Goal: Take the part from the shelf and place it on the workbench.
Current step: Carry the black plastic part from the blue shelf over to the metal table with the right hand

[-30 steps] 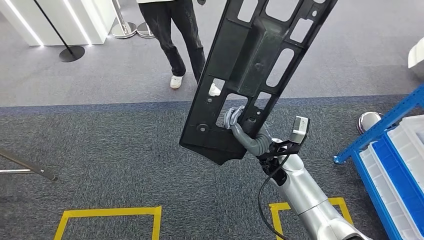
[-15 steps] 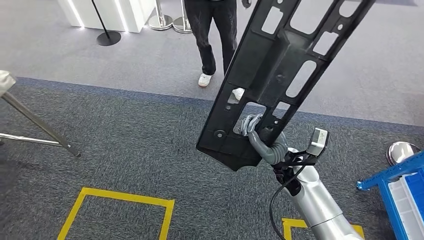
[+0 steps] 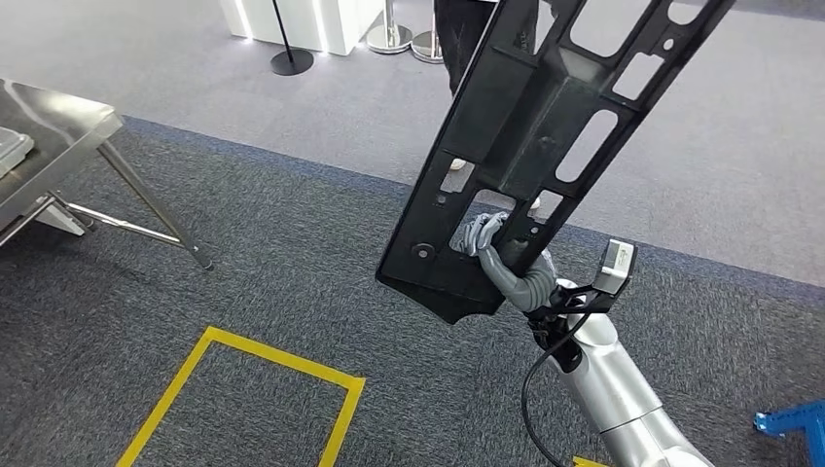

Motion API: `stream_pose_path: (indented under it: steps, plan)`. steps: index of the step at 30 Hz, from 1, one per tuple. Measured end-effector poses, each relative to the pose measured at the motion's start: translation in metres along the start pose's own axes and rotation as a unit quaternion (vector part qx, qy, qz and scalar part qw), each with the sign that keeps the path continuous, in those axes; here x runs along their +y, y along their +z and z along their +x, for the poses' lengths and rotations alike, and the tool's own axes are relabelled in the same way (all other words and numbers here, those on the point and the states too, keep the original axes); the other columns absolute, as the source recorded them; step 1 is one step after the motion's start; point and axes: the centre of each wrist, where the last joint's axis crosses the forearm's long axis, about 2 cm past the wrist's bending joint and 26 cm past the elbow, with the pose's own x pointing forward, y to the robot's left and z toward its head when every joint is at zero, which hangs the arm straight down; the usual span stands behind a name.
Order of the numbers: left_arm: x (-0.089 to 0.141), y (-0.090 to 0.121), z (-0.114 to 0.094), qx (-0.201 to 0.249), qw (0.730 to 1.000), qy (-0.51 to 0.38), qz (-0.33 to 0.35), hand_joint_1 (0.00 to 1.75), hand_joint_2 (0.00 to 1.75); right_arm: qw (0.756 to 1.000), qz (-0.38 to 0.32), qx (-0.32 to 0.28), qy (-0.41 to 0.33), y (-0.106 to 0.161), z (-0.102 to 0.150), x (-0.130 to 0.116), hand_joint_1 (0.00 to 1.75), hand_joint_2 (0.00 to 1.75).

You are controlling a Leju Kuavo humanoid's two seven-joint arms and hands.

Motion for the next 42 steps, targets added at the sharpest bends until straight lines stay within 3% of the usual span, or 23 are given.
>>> stream_pose_path:
  steps: [22,42]
  plan:
    - [0.004,0.002,-0.01,0.006,1.0,0.016,0.01,0.0,1.75,1.0,0.016,-0.001,-0.022,-0.018,-0.009,0.009,1.75,1.75]
    - [0.007,-0.001,-0.001,0.013,1.0,-0.017,0.005,0.0,1.75,1.0,-0.028,-0.001,-0.011,0.024,-0.006,0.011,1.75,1.75]
